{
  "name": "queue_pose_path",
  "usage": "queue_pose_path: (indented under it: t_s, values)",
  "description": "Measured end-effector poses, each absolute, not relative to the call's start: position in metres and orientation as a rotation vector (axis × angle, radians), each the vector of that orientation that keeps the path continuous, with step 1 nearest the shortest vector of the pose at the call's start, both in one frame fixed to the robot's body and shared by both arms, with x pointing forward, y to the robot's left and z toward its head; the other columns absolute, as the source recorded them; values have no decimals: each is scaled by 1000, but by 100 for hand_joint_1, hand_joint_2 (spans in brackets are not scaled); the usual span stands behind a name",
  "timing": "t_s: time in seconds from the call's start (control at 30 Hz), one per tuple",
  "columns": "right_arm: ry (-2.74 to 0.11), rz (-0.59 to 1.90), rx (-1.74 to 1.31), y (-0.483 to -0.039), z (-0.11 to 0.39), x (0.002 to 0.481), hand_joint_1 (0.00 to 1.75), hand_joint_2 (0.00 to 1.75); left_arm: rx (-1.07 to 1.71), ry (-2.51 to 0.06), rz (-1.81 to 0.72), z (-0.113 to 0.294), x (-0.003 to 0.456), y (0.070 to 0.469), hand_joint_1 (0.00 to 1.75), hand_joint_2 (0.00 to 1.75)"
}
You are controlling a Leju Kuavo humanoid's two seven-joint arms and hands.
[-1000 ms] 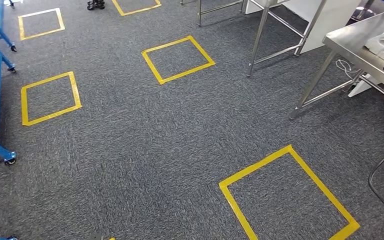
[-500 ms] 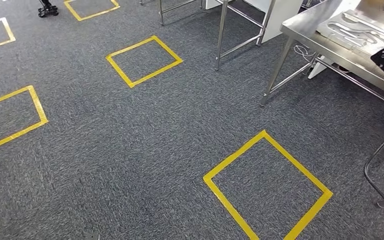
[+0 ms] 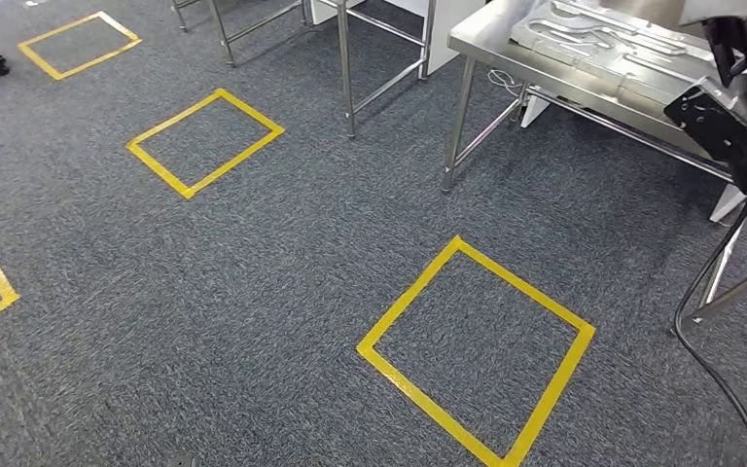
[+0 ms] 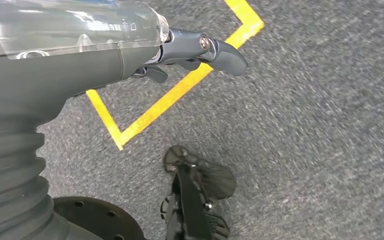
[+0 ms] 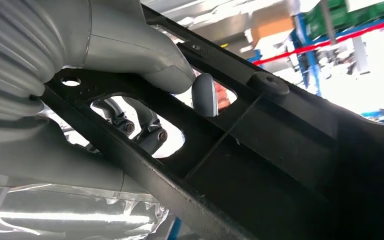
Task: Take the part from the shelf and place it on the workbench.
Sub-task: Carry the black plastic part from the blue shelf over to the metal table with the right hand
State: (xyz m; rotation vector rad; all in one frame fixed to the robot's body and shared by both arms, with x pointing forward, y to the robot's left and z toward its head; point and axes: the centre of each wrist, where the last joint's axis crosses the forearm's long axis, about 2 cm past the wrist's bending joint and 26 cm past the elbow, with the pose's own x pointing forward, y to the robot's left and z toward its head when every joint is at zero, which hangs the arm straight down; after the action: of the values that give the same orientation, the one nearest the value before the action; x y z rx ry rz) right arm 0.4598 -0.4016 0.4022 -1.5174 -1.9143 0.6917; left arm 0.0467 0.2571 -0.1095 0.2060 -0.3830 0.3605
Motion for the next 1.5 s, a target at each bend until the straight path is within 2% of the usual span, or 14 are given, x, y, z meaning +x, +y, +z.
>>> queue_pose_path:
  t_s: [0.63, 0.77, 1.0, 1.5]
  values:
    - [-1914, 701, -1465, -391, 418, 468, 175, 175, 201, -385, 362, -109, 48, 257, 0, 175]
    - [-1976, 678, -1365, -380, 422, 471, 175, 175, 198, -385, 361, -109, 48, 258, 0, 175]
    - [-2104, 644, -925, -350, 412, 476, 175, 175, 199, -371, 363, -110, 45, 258, 0, 175]
    - [-2154, 618, -878, -331, 412, 476, 175, 175, 202, -356, 363, -110, 44, 256, 0, 175]
